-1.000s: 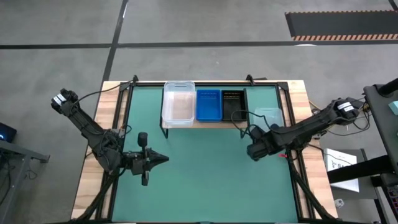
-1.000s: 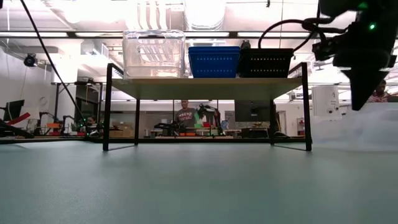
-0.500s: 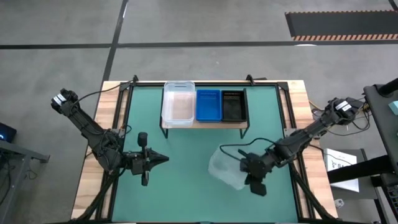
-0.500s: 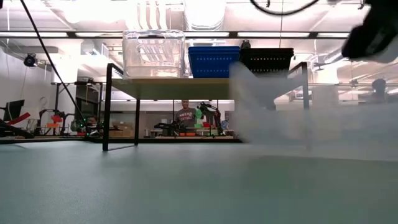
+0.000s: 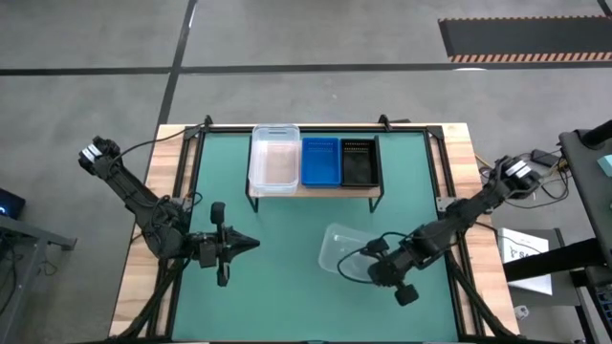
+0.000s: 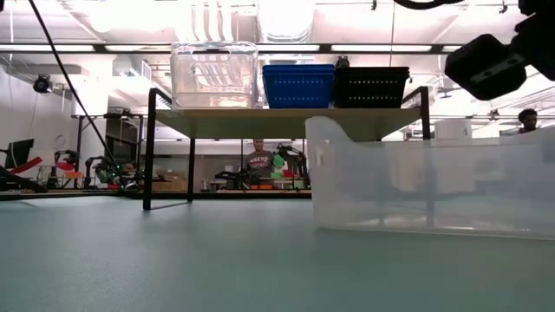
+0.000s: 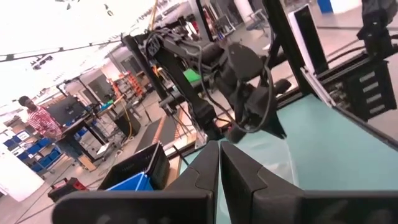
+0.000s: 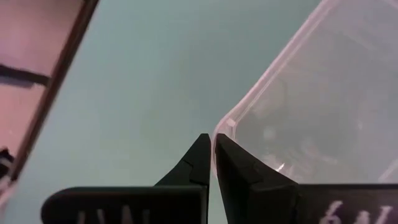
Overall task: Stack baskets on shelf by color
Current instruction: Stack the transparent bin on top of the transparent bins on the shelf
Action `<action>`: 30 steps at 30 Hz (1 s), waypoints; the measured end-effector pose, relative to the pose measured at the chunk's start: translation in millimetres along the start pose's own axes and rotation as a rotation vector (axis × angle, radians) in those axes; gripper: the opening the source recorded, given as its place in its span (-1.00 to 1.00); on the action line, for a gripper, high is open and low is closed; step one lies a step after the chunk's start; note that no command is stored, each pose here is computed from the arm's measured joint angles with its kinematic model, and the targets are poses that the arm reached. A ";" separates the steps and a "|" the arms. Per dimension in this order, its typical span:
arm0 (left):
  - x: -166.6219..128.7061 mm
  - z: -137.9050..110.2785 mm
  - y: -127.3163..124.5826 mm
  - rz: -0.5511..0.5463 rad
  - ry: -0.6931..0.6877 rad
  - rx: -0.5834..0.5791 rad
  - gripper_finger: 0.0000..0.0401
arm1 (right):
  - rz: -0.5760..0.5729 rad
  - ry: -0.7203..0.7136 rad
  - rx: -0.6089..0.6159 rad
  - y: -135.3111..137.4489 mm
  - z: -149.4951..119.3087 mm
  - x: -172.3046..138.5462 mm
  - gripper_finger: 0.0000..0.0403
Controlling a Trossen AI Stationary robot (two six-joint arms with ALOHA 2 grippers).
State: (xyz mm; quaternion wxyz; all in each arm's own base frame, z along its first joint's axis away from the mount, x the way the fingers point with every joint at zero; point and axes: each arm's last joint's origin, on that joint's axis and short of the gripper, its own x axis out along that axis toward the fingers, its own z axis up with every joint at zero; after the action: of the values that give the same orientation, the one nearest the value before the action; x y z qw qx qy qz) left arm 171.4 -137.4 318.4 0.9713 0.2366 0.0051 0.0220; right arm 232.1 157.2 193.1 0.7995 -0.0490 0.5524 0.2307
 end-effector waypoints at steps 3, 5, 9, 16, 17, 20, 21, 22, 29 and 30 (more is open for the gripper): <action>1.1 -1.1 -1.8 -0.003 0.005 0.006 -1.00 | -0.006 0.025 -0.010 -2.0 -3.0 -1.9 -0.96; 2.6 -1.9 -4.0 -0.006 0.010 0.016 -1.00 | -0.009 0.013 -0.010 -1.8 -3.6 -7.5 -0.95; 6.1 -3.0 -8.8 -0.009 0.014 0.047 -1.00 | -0.068 0.011 -0.012 0.0 -6.0 -21.5 -0.84; 18.0 -0.4 -20.1 0.012 -0.013 0.025 -1.00 | -0.119 0.027 0.010 6.3 -1.9 -55.0 -0.45; 22.1 -2.7 -23.7 0.014 -0.007 0.013 -1.00 | -0.122 0.033 0.031 7.0 -1.2 -61.1 -0.41; 37.3 -13.6 -36.7 0.018 0.041 0.018 -1.00 | -0.139 0.024 0.109 9.9 2.0 -76.8 -0.33; 43.9 -15.7 -39.7 0.024 0.057 0.018 -1.00 | -0.146 0.015 0.124 11.0 2.4 -80.0 -0.32; 50.7 -17.3 -42.4 0.030 0.073 0.024 -1.00 | -0.154 0.004 0.128 12.3 2.4 -82.6 -0.32; 97.5 -16.3 -44.9 -0.147 0.156 0.066 -1.00 | -0.228 -0.144 0.082 21.2 -5.9 -91.6 -0.41; 104.6 -15.2 -40.9 -0.196 0.184 0.050 -1.00 | -0.234 -0.164 0.075 22.4 -8.1 -92.6 -0.42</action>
State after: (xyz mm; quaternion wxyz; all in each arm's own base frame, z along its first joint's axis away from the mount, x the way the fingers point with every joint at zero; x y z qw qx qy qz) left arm 277.2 -162.0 286.1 0.9580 0.2562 0.1180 -0.0517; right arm 189.5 145.2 277.8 0.8646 -0.0639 0.4842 0.1184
